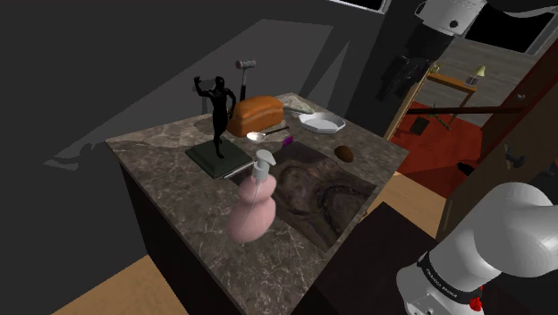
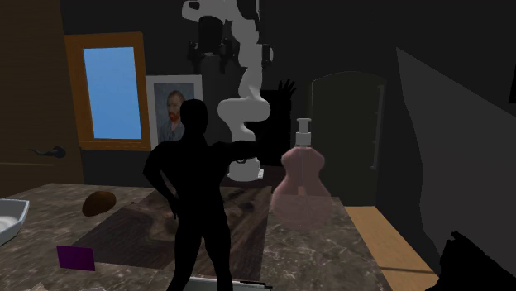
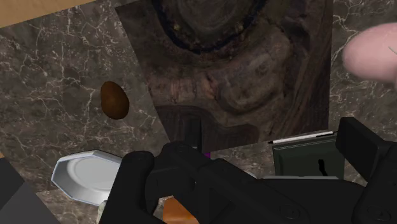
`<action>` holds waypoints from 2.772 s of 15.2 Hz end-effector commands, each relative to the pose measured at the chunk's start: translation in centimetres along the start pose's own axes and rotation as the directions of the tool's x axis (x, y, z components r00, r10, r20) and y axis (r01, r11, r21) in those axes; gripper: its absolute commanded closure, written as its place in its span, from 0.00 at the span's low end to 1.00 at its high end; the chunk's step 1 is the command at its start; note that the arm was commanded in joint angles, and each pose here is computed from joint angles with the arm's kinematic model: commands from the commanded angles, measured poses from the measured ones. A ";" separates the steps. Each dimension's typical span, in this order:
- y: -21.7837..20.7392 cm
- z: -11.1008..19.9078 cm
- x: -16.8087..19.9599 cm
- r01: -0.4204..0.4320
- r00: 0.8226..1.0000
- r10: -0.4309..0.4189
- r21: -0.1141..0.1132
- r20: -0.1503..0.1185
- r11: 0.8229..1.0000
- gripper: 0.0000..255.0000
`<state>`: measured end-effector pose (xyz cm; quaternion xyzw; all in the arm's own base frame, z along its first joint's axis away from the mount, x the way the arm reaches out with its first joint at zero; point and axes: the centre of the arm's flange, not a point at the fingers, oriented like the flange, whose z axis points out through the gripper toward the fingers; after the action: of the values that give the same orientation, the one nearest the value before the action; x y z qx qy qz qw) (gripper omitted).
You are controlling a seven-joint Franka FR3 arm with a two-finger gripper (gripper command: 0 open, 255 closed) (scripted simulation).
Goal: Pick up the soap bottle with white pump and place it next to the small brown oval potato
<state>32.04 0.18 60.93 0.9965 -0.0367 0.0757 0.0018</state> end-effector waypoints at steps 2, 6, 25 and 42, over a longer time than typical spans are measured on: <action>-1.2 0.5 0.1 -0.003 1.000 0.003 0.000 -0.002 1.000 0.00; -6.0 2.6 0.4 -0.014 1.000 0.014 0.001 -0.011 1.000 0.00; -29.0 12.3 2.7 -0.065 0.996 0.065 0.005 -0.053 0.998 0.00; -31.4 17.3 3.3 -0.070 0.996 0.071 0.005 -0.057 0.998 0.00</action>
<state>40.22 31.12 44.40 0.9920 -0.0717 0.1043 -0.0015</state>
